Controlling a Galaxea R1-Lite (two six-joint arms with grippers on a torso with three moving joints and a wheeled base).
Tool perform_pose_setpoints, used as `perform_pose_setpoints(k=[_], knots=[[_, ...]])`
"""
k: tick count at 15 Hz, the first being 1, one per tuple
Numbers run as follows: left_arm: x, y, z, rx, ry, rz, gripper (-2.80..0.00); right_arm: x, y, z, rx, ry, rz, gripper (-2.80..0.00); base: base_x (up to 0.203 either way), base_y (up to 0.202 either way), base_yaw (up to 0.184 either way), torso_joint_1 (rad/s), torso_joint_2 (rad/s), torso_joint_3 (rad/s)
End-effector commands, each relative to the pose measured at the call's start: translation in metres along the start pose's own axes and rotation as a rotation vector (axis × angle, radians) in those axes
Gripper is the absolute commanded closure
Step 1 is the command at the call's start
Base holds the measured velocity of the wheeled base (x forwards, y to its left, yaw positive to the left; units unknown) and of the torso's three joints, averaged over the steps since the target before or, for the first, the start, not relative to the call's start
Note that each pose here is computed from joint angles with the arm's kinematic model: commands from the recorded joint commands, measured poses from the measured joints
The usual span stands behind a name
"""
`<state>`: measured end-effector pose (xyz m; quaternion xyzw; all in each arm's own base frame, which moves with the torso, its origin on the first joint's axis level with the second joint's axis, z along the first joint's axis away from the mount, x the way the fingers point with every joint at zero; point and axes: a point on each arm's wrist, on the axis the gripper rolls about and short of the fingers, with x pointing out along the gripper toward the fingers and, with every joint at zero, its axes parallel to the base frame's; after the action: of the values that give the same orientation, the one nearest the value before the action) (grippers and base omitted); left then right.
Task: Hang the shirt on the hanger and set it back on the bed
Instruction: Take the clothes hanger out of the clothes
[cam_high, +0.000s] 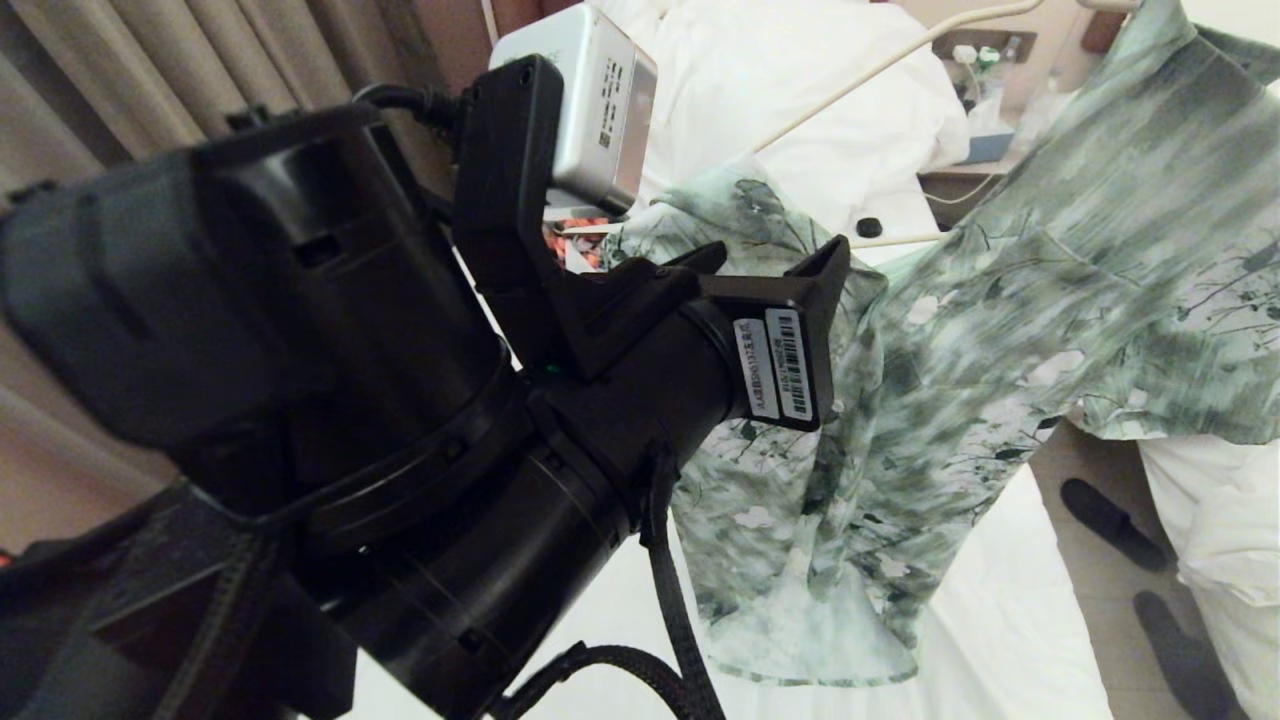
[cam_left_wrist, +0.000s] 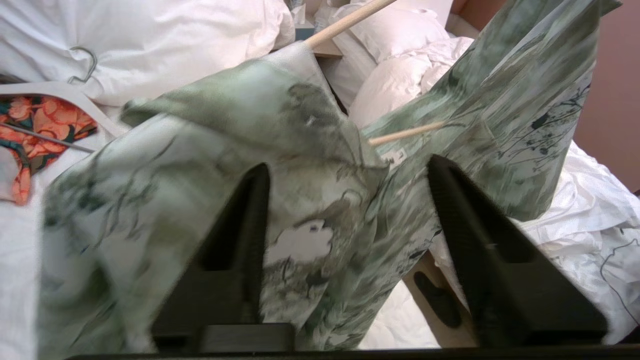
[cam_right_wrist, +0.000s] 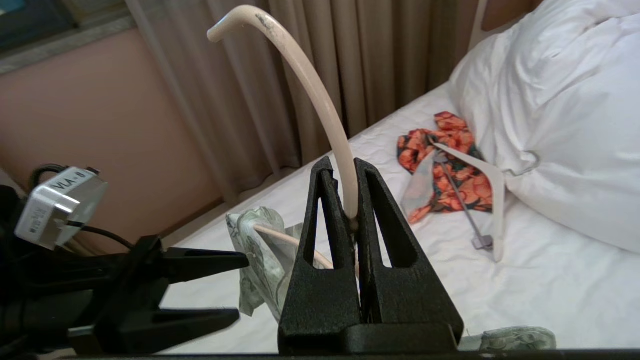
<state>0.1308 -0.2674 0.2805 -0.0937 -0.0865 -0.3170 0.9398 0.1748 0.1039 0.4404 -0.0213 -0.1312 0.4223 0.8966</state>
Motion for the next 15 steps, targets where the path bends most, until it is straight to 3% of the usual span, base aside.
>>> perform_pose_setpoints(k=[1, 9, 10, 15], knots=[[0.0022, -0.0006, 0.0012, -0.005, -0.010, 0.006, -2.80, 0.0015, 0.0023, -0.0005, 0.006, 0.000, 0.015, 0.00, 0.000, 0.000, 0.000, 0.000, 0.00, 0.000], [0.0082, 0.0021, 0.0047, -0.043, -0.059, 0.027, -2.80, 0.0059, 0.0095, -0.0071, 0.025, 0.019, 0.052, 0.00, 0.000, 0.000, 0.000, 0.000, 0.00, 0.000], [0.0088, 0.0018, 0.0036, -0.040, -0.058, 0.027, 0.00, 0.0054, 0.0097, -0.0067, 0.025, 0.018, 0.052, 0.00, 0.000, 0.000, 0.000, 0.000, 0.00, 0.000], [0.0079, 0.0022, 0.0042, -0.042, -0.059, 0.025, 0.00, 0.0045, 0.0102, -0.0062, 0.023, 0.016, 0.053, 0.00, 0.000, 0.000, 0.000, 0.000, 0.00, 0.000]])
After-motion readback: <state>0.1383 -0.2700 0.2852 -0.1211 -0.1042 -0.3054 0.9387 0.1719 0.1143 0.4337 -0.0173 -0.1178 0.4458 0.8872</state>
